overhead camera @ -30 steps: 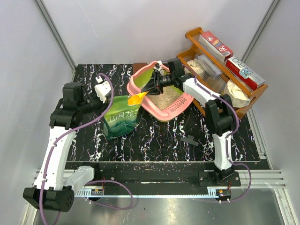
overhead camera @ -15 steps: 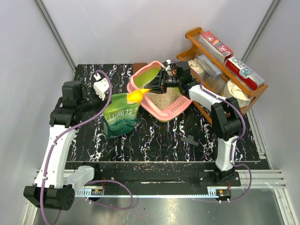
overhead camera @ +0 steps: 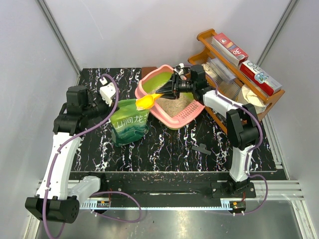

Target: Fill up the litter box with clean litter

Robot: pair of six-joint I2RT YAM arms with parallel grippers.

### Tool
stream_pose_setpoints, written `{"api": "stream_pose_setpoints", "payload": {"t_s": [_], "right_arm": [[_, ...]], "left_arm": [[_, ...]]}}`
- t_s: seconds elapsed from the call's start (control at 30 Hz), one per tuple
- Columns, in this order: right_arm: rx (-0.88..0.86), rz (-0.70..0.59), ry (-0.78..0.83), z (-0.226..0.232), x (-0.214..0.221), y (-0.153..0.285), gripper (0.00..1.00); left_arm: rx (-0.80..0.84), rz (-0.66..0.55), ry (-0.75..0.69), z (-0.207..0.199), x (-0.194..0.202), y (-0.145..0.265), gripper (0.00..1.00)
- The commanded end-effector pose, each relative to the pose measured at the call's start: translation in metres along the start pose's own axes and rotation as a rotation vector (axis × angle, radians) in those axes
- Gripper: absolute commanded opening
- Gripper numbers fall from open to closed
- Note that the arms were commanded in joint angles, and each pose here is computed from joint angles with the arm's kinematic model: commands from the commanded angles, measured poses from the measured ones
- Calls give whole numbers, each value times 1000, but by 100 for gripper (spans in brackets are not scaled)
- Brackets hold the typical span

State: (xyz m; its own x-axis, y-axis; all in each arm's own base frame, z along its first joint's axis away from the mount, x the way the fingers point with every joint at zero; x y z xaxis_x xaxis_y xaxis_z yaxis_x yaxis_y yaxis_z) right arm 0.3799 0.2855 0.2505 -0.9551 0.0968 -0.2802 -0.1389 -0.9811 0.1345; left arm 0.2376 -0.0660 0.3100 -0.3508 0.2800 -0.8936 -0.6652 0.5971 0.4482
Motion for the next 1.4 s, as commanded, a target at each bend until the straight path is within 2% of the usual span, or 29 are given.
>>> {"api": "stream_pose_setpoints", "payload": {"t_s": [0.0,0.67,1.13,1.37], "right_arm": [[-40,-91,195,43,-21,36,0],[12,-113,140,39,-19,57,0],[87,-281,155,24,-57,104,0],[317,-429,205,4,-81,122,0]], "left_arm": [[-57,-145,-69,6,-37,14,0],[-48,-154,-62,6,-39,12,0],[-46,-148,-52,7,-36,8,0],[-44,-149,-45,5,-34,9,0]]}}
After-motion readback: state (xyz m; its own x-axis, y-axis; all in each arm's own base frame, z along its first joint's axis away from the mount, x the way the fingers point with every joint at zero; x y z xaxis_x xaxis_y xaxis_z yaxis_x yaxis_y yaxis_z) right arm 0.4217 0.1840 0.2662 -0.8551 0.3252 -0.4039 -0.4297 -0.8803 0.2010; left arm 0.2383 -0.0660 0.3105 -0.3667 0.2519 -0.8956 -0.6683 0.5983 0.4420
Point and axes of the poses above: each gripper's point midway between its finger pads, its own y axis back along the fingers, its own z axis along the line the jaws close on, x = y × z, the point moved 6 cm from there along y, back along the fingers, and after that the axes turned 10 degrees about y, right-handed, at the moved point
